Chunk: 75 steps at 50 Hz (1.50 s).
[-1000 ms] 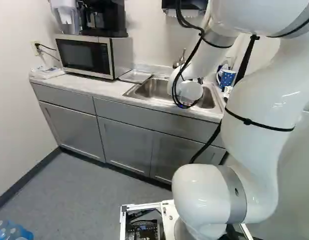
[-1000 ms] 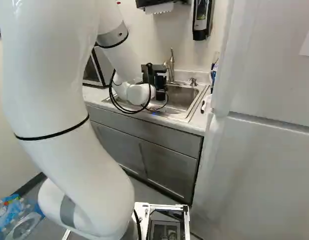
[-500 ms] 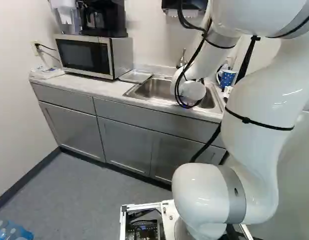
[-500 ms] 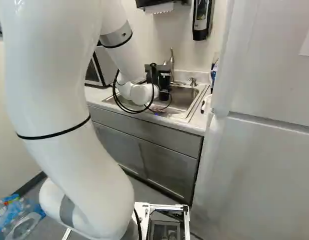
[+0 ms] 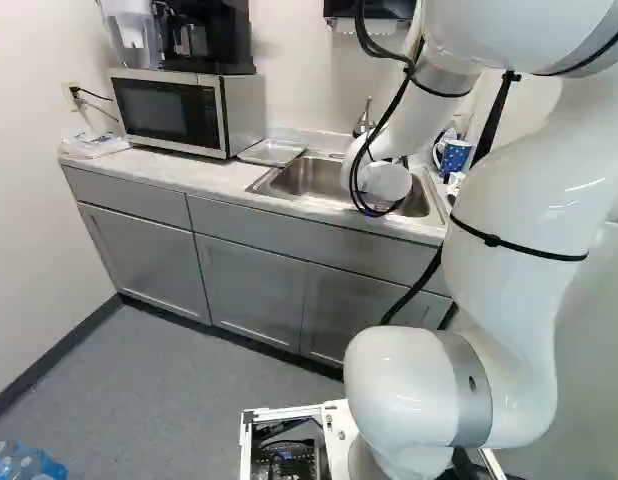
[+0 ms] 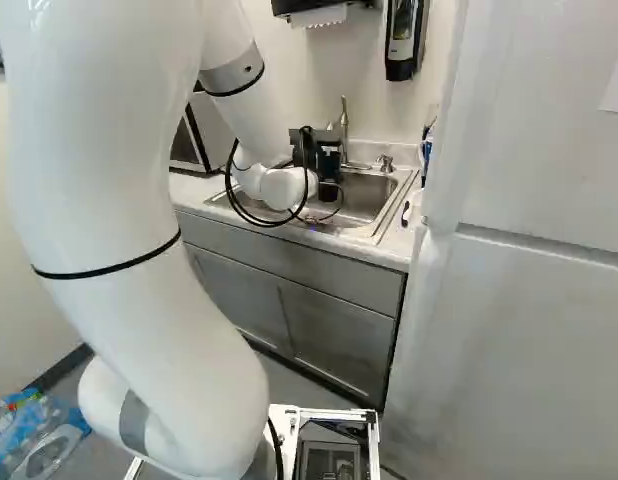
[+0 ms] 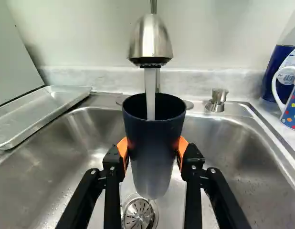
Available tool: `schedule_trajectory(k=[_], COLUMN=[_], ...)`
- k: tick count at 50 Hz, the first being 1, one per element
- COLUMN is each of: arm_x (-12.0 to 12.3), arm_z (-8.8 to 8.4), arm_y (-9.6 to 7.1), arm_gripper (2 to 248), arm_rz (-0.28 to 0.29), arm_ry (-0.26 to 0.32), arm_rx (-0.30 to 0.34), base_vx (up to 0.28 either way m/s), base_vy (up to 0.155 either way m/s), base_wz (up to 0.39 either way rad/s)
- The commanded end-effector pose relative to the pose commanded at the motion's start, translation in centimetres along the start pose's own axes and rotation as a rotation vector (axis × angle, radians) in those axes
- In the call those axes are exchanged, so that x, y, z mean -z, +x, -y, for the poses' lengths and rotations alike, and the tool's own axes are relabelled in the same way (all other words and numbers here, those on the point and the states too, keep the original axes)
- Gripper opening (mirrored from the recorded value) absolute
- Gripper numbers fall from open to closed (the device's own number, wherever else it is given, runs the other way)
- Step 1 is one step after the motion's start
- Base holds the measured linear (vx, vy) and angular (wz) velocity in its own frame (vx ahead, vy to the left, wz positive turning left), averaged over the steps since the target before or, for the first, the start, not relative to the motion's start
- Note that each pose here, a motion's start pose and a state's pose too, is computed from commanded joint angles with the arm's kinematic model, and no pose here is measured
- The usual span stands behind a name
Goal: Rinse the cup and place it in the tray
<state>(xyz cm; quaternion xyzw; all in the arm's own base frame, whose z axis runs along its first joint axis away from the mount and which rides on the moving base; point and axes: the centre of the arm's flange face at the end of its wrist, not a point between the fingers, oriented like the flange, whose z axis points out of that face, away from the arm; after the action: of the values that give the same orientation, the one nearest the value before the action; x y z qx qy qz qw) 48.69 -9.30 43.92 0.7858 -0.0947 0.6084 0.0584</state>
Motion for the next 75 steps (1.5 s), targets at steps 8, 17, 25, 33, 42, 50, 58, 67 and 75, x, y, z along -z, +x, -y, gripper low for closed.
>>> schedule_trajectory(k=[8, 17, 25, 33, 42, 50, 58, 67, 75], arm_x=[0.00, 0.00, 0.00, 0.00, 0.00, 0.00, 0.00, 0.00, 0.00], arm_z=[0.00, 0.00, 0.00, 0.00, 0.00, 0.00, 0.00, 0.00, 0.00], arm_y=[0.00, 0.00, 0.00, 0.00, 0.00, 0.00, 0.00, 0.00, 0.00], arm_gripper=[120, 120, 120, 120, 120, 120, 120, 120, 120], arm_rz=[0.000, 0.000, 0.000, 0.000, 0.000, 0.000, 0.000, 0.000, 0.000], arm_ry=[0.000, 0.000, 0.000, 0.000, 0.000, 0.000, 0.000, 0.000, 0.000], arm_rx=[0.000, 0.000, 0.000, 0.000, 0.000, 0.000, 0.000, 0.000, 0.000], base_vx=[0.000, 0.000, 0.000, 0.000, 0.000, 0.000, 0.000, 0.000, 0.000], base_vy=[0.000, 0.000, 0.000, 0.000, 0.000, 0.000, 0.000, 0.000, 0.000], base_wz=[0.000, 0.000, 0.000, 0.000, 0.000, 0.000, 0.000, 0.000, 0.000])
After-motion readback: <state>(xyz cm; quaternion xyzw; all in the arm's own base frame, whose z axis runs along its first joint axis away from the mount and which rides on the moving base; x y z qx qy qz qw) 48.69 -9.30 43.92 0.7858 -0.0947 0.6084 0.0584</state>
